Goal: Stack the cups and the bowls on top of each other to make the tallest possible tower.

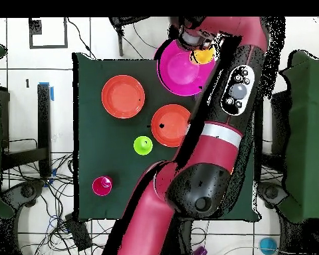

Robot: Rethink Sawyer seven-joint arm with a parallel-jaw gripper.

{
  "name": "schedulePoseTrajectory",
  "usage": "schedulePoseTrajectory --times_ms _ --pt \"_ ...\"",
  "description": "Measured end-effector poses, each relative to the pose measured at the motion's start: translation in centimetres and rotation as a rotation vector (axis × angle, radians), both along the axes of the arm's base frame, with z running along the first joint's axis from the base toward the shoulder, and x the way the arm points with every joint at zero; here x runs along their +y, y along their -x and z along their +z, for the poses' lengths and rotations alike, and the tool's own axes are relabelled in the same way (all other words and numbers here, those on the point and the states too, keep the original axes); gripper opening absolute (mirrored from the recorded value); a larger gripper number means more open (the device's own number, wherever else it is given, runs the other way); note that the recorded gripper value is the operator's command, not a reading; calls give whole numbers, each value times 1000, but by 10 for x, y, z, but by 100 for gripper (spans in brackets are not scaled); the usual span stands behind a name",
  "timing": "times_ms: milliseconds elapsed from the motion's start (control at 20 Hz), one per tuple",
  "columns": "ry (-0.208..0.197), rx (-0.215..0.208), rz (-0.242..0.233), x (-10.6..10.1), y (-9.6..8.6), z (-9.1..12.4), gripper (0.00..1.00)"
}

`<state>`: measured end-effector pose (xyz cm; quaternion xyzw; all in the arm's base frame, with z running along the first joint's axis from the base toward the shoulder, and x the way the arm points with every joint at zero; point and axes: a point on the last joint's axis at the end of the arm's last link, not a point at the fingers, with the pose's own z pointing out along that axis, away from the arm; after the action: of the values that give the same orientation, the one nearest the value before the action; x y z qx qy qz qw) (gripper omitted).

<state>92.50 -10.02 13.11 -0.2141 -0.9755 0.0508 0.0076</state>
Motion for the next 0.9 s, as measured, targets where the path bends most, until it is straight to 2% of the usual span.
schedulePoseTrajectory --times_ms 600,900 --pt "-1 2 -8 -7 1 -2 0" --pt "5 3 12 2 4 -5 0"
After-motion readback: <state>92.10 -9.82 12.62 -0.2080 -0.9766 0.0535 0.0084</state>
